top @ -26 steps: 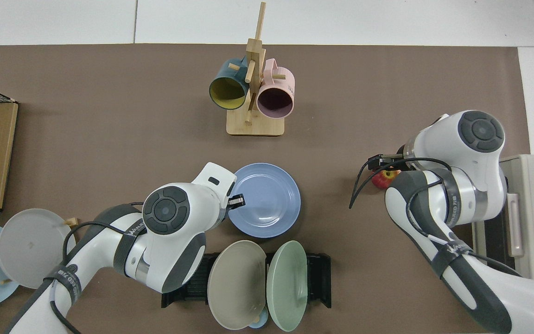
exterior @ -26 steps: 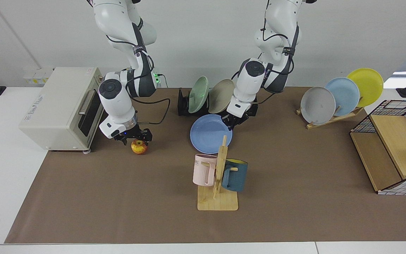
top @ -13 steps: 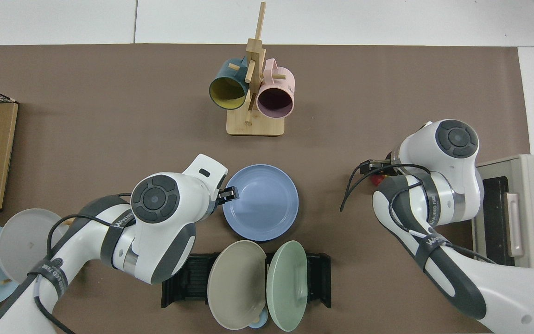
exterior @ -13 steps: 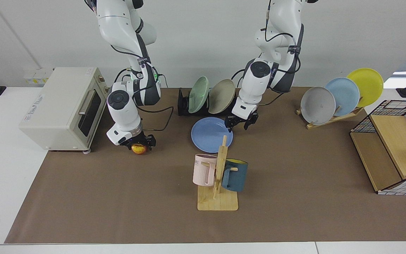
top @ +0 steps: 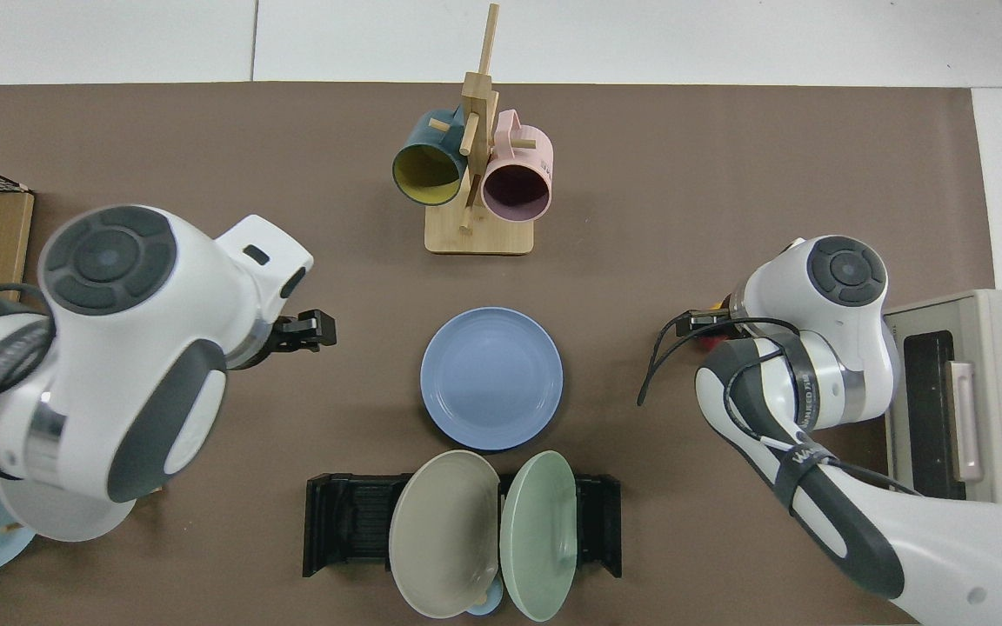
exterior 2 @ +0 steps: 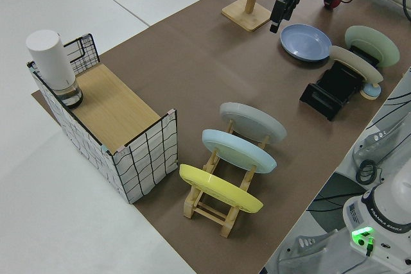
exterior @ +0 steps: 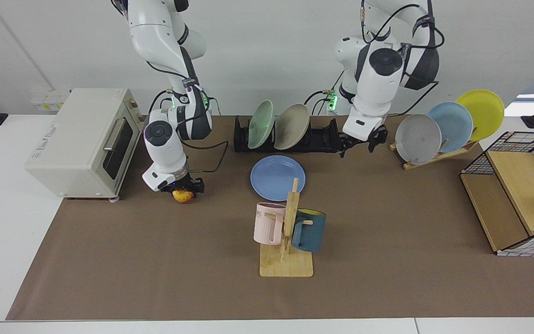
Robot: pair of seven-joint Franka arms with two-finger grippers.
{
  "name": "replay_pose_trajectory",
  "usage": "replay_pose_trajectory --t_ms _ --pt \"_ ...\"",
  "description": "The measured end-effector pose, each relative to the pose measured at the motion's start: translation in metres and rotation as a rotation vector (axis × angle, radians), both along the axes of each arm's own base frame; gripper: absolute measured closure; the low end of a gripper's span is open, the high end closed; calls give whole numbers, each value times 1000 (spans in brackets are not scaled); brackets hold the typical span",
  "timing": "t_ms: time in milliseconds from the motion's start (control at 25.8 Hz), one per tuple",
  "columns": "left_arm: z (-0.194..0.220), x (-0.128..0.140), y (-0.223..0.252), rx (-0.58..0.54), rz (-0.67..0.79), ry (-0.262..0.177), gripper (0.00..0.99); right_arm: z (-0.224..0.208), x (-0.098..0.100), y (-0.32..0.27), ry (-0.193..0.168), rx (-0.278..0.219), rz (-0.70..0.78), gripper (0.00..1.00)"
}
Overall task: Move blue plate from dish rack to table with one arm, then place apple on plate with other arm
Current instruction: 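Release the plate and withdraw the left gripper while the right lifts the apple, then carry the apple with the right gripper over the blue plate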
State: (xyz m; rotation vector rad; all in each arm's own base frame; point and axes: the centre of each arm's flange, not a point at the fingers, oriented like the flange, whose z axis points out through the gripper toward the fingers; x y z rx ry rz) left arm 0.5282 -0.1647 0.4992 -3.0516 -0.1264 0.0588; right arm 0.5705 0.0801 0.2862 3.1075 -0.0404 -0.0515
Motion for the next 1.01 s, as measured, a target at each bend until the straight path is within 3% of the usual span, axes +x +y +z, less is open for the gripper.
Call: replay_pose_trajectory --t_ms 271,504,659,1008 --pt "58 14 66 -6 -24 -17 0 23 8 -1 -38 5 -3 256" --pt "78 13 106 -70 -67 -22 0 76 18 -7 -53 10 -16 256" --pt "85 12 115 -88 -76 -33 0 110 19 -9 -66 15 -20 256" --pt "87 11 114 -90 -86 -36 0 150 12 -9 -48 17 -20 256"
